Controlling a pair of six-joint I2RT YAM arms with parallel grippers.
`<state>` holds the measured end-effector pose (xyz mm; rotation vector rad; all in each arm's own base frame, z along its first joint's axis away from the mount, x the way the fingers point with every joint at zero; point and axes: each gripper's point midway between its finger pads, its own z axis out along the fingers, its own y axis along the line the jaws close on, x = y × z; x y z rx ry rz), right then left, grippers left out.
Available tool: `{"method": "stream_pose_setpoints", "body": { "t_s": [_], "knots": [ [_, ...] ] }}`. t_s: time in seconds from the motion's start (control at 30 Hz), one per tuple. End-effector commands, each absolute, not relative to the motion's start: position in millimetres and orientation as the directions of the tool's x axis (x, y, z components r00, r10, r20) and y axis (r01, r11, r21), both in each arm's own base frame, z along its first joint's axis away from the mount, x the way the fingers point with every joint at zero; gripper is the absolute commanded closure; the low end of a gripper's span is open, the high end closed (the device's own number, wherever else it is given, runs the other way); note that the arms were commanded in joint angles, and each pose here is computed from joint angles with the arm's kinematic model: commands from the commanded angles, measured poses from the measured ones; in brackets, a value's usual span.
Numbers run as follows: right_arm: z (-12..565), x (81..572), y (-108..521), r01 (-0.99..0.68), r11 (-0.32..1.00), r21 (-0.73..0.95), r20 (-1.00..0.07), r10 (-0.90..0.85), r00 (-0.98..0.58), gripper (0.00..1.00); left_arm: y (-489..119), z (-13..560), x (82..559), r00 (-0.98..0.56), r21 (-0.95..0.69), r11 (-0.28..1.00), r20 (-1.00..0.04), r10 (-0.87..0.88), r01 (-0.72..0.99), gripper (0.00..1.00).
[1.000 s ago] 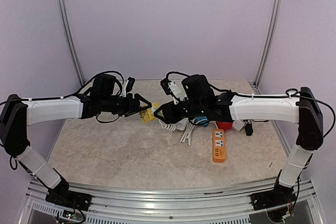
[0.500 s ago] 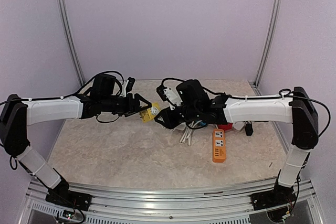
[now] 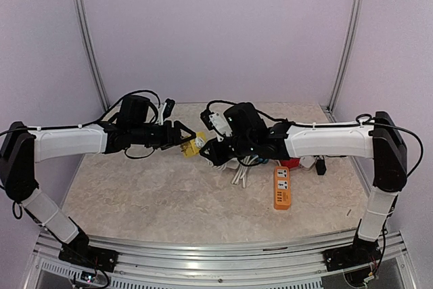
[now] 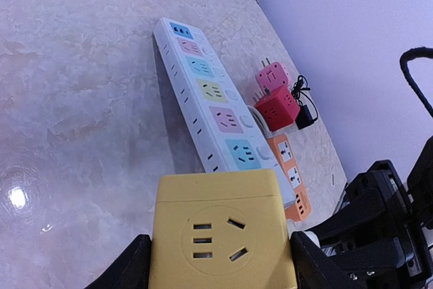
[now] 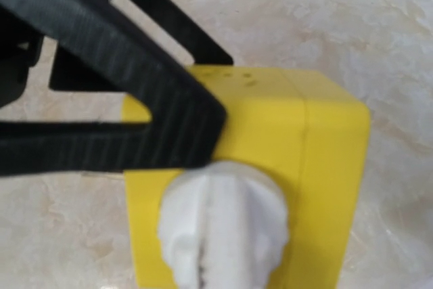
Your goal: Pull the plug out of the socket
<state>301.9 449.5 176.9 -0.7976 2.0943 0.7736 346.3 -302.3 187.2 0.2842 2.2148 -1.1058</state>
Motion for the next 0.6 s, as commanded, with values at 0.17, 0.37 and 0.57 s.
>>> {"method": "stream_pose_setpoints", "body": {
  "t_s": [0.17,0.37,0.57],
  "knots": [
    [211,308,427,-0.72,0.51,0.47,-0.801,-0.096,-0.591,1.0,-318,202,329,-0.699,-0.579,0.555,-0.715,0.006,0.597,0.84],
    [214,305,429,-0.728,0.471,0.498,-0.797,-0.083,-0.599,1.0,-318,206,327,-0.69,-0.579,0.544,-0.724,0.0,0.607,0.84],
    [228,302,437,-0.745,0.485,0.457,-0.821,-0.092,-0.564,1.0,-311,197,335,-0.702,-0.56,0.613,-0.712,-0.012,0.558,0.84]
  ]
}}
